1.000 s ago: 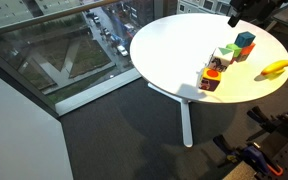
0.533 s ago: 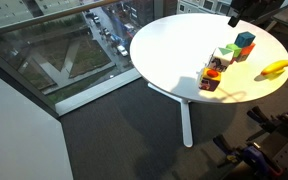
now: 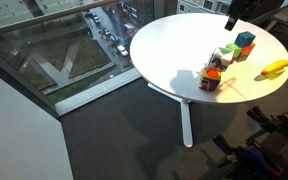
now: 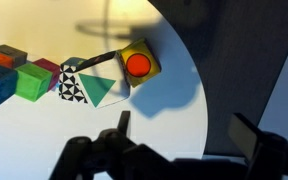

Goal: Unstack the square plush toys on the left

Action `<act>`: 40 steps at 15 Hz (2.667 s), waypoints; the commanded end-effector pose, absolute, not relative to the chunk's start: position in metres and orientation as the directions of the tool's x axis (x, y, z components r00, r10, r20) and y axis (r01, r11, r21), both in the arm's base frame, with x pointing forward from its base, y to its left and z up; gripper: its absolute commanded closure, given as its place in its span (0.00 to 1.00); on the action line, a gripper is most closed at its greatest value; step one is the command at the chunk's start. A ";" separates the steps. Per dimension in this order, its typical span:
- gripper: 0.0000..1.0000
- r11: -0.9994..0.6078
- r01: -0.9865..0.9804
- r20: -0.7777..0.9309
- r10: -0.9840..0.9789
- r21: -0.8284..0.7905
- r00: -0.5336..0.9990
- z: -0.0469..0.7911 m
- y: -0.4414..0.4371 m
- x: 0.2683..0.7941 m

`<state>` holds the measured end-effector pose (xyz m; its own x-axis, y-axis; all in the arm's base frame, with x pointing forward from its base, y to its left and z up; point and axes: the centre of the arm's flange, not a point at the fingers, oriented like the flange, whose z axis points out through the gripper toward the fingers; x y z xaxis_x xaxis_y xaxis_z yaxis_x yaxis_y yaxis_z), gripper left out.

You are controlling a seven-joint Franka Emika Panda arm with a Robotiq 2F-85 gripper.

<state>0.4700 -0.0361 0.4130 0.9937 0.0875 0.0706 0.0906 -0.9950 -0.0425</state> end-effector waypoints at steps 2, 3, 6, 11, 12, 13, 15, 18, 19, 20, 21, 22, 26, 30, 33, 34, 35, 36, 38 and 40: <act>0.00 -0.991 0.131 0.055 0.129 -0.037 0.990 0.407 -0.065 0.498; 0.00 -0.990 0.135 0.052 0.133 -0.035 0.990 0.404 -0.069 0.501; 0.00 -0.989 0.146 0.041 0.144 -0.027 0.989 0.395 -0.083 0.510; 0.00 -0.985 0.175 0.015 0.174 -0.003 0.985 0.377 -0.097 0.517; 0.00 -0.983 0.183 0.011 0.183 0.005 0.983 0.373 -0.099 0.517; 0.00 -0.982 0.188 0.013 0.189 0.018 0.982 0.370 -0.101 0.518; 0.00 -0.981 0.192 0.016 0.193 0.040 0.981 0.367 -0.103 0.519; 0.00 -0.984 0.175 0.009 0.176 0.028 0.984 0.363 -0.097 0.514; 0.00 -0.984 0.176 0.009 0.176 0.029 0.984 0.363 -0.097 0.514; 0.00 -0.984 0.176 0.010 0.177 0.029 0.984 0.363 -0.097 0.514; 0.00 -0.984 0.176 0.010 0.177 0.030 0.984 0.363 -0.097 0.514; 0.00 -0.984 0.176 0.011 0.177 0.030 0.984 0.363 -0.097 0.514; 0.00 -0.984 0.176 0.011 0.177 0.030 0.984 0.363 -0.097 0.514; 0.00 -0.981 0.194 -0.003 0.194 0.026 0.981 0.355 -0.099 0.509; 0.00 -0.977 0.212 -0.014 0.212 0.022 0.977 0.345 -0.103 0.506; 0.00 -0.975 0.223 -0.019 0.222 0.020 0.975 0.340 -0.105 0.505; 0.00 -0.972 0.235 -0.025 0.234 0.016 0.972 0.336 -0.107 0.504; 0.00 -0.969 0.248 -0.030 0.247 0.016 0.968 0.331 -0.109 0.503; 0.00 -0.961 0.277 -0.028 0.276 0.023 0.961 0.321 -0.114 0.504; 0.00 -0.953 0.302 -0.018 0.301 0.024 0.953 0.314 -0.118 0.506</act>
